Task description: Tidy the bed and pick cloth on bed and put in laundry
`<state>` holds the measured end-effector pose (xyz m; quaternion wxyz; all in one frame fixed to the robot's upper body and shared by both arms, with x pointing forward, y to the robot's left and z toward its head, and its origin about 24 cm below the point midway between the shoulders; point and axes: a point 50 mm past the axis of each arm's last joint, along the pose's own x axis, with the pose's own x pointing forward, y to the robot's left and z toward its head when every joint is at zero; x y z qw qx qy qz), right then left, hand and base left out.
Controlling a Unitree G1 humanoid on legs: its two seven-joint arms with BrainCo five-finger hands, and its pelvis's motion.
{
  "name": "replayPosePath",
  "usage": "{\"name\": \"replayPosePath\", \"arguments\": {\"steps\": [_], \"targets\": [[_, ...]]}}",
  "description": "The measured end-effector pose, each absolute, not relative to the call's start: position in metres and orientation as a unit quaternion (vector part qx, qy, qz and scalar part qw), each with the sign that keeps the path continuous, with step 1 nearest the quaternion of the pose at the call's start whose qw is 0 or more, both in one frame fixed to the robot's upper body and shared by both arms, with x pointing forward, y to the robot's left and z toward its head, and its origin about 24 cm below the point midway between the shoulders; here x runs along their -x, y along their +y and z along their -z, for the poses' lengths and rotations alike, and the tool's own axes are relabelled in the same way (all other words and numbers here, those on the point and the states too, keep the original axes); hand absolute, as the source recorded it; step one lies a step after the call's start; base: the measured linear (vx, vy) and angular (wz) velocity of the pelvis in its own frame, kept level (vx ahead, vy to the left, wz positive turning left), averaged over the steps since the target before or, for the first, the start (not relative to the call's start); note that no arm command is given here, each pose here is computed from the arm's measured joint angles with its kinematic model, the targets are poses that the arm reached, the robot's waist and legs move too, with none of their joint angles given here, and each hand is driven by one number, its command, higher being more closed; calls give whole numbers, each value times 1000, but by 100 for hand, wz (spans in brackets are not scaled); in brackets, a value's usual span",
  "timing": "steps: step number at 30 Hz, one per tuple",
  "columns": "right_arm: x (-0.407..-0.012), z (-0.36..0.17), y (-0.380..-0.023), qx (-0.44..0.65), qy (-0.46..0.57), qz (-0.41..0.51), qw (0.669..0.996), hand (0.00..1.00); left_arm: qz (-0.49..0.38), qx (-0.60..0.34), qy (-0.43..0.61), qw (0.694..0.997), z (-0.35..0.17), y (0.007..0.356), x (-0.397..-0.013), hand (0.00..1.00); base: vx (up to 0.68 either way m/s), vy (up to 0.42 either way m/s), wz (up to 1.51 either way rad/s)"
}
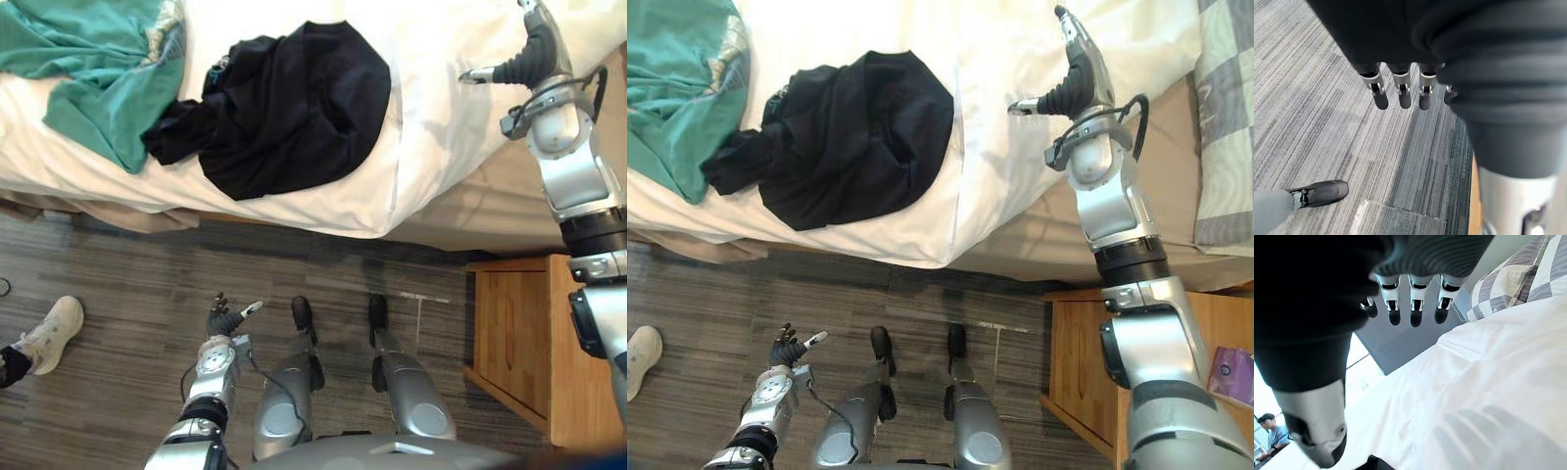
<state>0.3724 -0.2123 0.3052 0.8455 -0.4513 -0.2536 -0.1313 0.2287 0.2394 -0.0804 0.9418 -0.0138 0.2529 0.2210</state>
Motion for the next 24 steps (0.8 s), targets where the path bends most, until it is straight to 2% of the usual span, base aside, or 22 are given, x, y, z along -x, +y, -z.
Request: {"name": "replayPosePath", "arguments": {"steps": [8, 12, 21, 24], "targets": [[-382, -311, -235, 483, -203, 163, 836, 0, -195, 17, 219, 956, 63, 225, -255, 0, -29, -62, 4], [-382, -334, -236, 478, -208, 182, 833, 0, -184, 11, 200, 962, 52, 221, -269, 0, 11, -19, 10], [-384, -343, -231, 479, -209, 193, 831, 0, -167, 27, 190, 967, 48, 211, -276, 0, 1, -2, 2], [-380, -358, -228, 471, -229, 203, 827, 0, -131, 34, 187, 973, 45, 199, -281, 0, -35, -6, 2]]}}
